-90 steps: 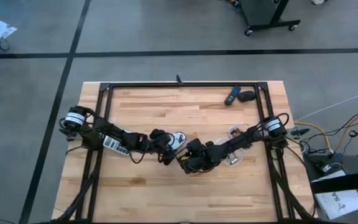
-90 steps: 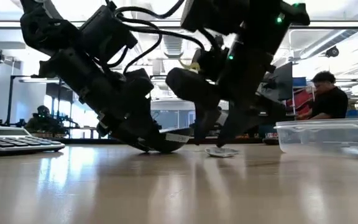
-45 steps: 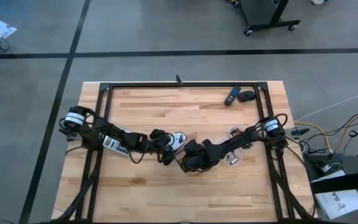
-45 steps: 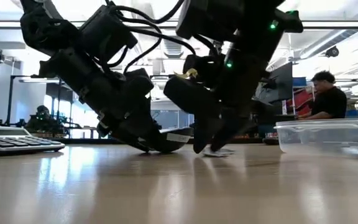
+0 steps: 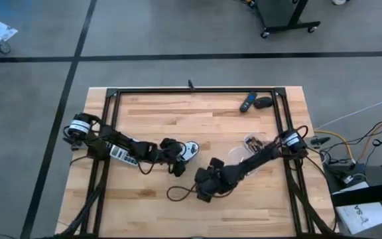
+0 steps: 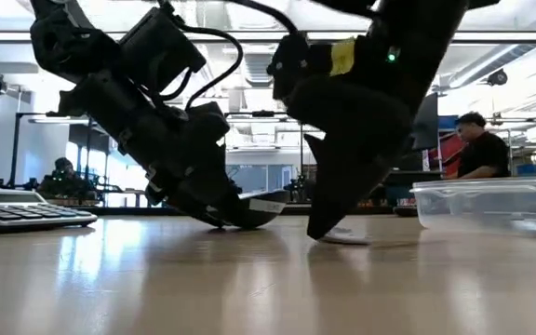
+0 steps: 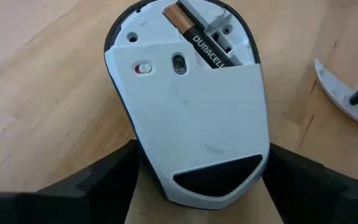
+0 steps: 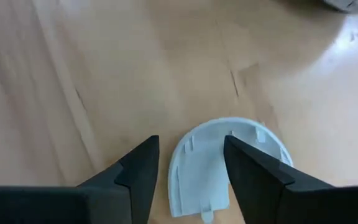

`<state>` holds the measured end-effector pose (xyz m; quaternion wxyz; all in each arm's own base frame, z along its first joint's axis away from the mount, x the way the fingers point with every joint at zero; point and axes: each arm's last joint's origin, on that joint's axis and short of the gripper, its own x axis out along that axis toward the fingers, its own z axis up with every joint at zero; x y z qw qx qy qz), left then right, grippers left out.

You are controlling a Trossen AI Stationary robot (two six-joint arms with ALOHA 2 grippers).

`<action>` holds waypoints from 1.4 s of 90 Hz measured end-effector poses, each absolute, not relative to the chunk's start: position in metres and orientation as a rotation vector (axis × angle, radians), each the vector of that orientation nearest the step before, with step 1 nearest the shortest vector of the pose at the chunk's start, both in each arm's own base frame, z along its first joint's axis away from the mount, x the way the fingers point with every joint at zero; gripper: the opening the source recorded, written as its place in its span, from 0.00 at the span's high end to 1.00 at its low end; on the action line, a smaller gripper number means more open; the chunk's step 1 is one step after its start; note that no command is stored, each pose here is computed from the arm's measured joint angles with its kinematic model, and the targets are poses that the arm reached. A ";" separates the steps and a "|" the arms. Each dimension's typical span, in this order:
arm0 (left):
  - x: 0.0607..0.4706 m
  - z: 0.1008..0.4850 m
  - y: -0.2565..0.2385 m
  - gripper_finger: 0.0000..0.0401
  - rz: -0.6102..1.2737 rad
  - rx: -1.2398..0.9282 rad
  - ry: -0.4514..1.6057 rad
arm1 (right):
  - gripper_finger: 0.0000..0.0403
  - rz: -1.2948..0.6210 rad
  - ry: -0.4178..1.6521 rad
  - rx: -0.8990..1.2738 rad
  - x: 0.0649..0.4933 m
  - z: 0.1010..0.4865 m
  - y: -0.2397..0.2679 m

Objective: Insert battery
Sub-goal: Close the black/white mouse battery compartment

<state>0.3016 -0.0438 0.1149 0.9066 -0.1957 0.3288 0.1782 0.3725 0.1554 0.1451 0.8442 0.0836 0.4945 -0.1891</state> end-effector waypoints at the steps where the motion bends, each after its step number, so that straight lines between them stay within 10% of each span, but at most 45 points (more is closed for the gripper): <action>1: 0.302 0.115 -0.044 0.25 0.368 -0.404 0.679 | 0.60 -0.405 1.037 0.176 0.372 0.146 0.156; 57: 0.302 0.115 -0.044 0.25 0.362 -0.391 0.683 | 0.64 -0.779 0.748 0.339 0.367 0.109 0.177; 95: 0.302 0.115 -0.044 0.25 0.361 -0.387 0.683 | 0.97 -0.781 0.755 0.316 0.369 0.109 0.174; 126: 0.301 0.115 -0.044 0.24 0.352 -0.365 0.688 | 1.00 -0.689 0.790 0.204 0.367 0.129 0.175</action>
